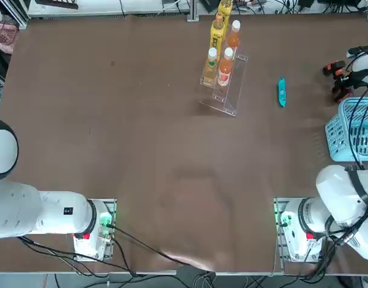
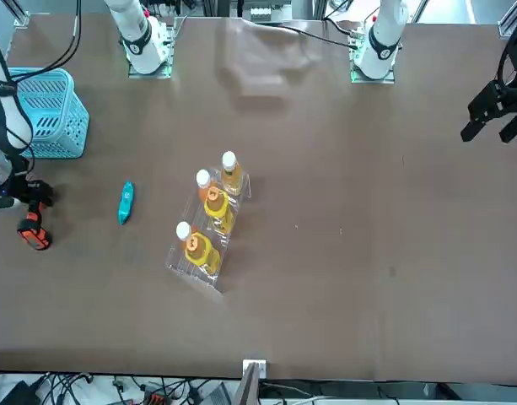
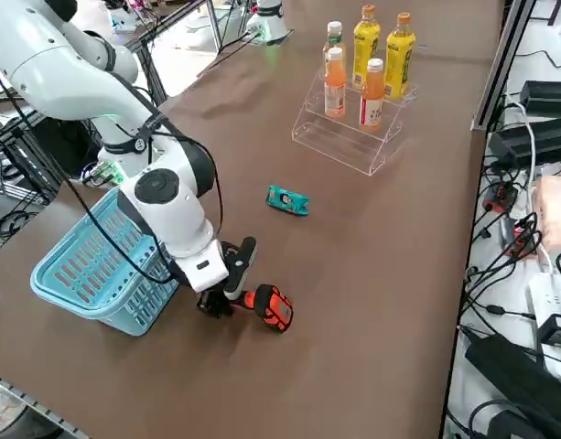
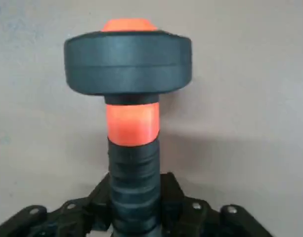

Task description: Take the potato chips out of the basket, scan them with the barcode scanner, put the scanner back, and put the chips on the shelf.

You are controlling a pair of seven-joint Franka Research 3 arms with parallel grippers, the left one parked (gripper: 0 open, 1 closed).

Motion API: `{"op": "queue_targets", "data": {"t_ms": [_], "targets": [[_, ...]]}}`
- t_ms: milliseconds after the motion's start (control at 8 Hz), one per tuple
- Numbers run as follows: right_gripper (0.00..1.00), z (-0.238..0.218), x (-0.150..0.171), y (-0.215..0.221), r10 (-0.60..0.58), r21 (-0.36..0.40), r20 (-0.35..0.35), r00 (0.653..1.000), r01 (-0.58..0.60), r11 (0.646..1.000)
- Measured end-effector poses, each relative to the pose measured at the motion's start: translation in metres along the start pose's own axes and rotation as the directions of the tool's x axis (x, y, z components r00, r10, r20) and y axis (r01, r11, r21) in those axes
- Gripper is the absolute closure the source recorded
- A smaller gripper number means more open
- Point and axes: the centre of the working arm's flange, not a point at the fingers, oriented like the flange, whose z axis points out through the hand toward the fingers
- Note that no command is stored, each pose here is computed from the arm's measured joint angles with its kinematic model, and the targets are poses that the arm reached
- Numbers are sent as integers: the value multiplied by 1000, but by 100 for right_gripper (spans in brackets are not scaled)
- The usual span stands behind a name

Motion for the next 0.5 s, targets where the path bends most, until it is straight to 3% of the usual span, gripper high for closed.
{"op": "queue_targets", "data": {"t_ms": [500], "targets": [[62, 0, 0, 0, -18, -1, 1, 1000, 18, 1000]]}}
